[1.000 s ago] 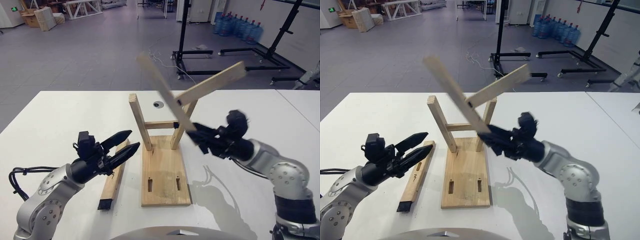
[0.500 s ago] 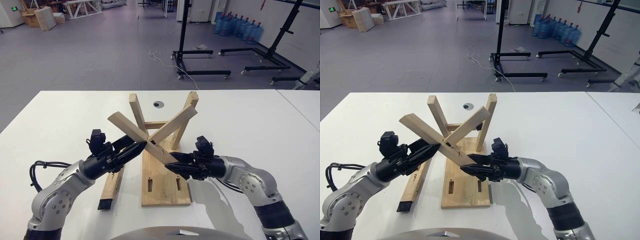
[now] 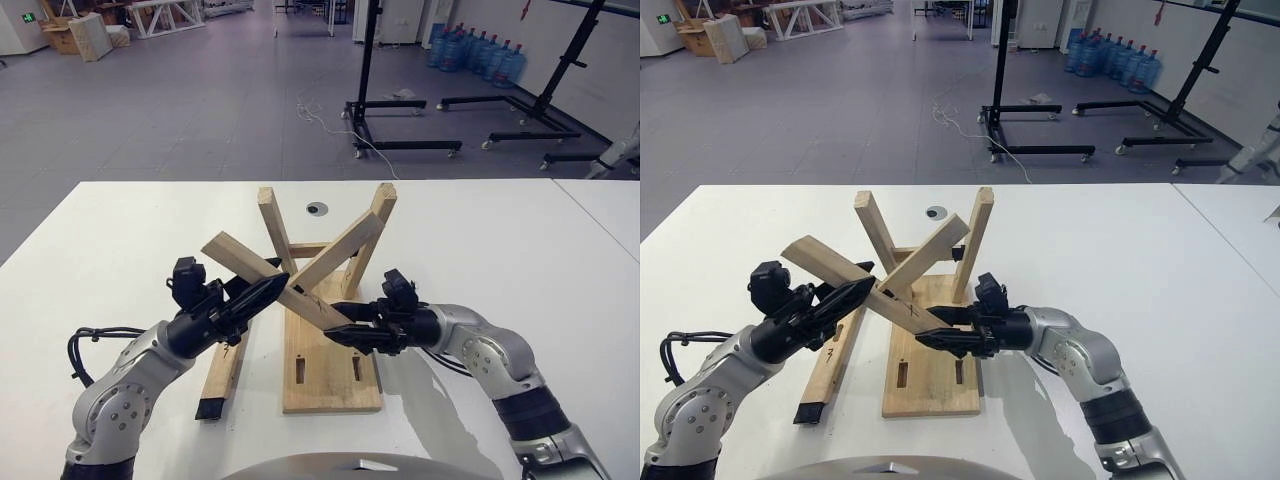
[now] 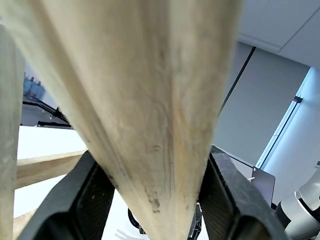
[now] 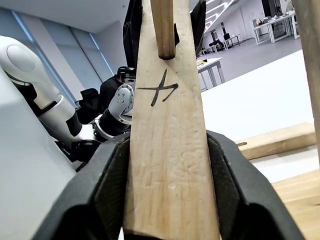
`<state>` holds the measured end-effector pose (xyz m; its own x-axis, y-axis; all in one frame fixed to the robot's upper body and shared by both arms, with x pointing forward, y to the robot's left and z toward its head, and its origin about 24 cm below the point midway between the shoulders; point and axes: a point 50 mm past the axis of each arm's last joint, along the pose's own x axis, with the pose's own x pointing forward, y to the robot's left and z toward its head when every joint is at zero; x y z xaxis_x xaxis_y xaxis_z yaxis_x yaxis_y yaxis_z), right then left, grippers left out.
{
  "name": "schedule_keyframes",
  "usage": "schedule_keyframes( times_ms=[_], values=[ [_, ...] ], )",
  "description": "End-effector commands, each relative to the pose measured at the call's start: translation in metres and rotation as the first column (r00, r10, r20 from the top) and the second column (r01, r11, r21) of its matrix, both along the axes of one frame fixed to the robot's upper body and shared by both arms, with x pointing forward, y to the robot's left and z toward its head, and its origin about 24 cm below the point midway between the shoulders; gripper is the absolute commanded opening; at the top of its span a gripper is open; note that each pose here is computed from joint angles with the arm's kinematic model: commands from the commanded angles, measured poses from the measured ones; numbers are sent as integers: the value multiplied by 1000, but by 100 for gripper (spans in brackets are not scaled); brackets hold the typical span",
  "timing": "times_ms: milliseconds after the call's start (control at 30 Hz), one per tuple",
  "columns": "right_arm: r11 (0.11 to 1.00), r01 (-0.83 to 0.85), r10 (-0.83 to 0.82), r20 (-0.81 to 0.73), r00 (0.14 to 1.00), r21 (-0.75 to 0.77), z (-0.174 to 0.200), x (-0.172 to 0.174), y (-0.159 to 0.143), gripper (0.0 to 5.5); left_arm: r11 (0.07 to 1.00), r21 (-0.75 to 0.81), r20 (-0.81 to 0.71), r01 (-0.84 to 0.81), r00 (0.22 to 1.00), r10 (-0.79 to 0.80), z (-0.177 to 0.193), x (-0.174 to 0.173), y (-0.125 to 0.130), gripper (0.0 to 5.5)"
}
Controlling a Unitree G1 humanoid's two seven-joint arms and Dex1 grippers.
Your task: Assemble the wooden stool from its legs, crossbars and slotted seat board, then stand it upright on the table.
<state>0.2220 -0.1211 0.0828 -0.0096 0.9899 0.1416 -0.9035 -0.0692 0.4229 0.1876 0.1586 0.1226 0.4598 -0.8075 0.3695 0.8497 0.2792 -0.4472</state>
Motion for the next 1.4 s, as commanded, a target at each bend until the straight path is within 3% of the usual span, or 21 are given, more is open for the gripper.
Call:
schedule_keyframes(
  times_ms=[33,367,600,700,900,1033,1400],
  values=[
    [991,106,-99,77,992,-87,-4,15,-10,205,997,-38,48,73,996,-71,5,-6,-5,218],
    [979,123,-104,125,987,-161,-9,21,-12,205,998,-33,71,58,996,-56,5,-8,1,215],
    [980,72,-70,15,997,-183,-5,14,-25,349,997,-19,167,-69,983,71,24,5,28,213],
    [968,113,-114,8,993,-224,-1,11,-46,405,994,39,199,-104,975,94,32,5,44,213],
    [935,239,-234,49,971,-262,24,17,-91,497,924,378,170,-59,985,-7,33,-12,72,213],
    [917,273,-262,77,962,-290,28,25,-97,497,869,494,126,20,988,-94,31,-7,66,213],
    [907,266,-261,62,963,-327,24,29,-95,497,811,551,48,197,963,-266,26,-11,49,213]
  ],
)
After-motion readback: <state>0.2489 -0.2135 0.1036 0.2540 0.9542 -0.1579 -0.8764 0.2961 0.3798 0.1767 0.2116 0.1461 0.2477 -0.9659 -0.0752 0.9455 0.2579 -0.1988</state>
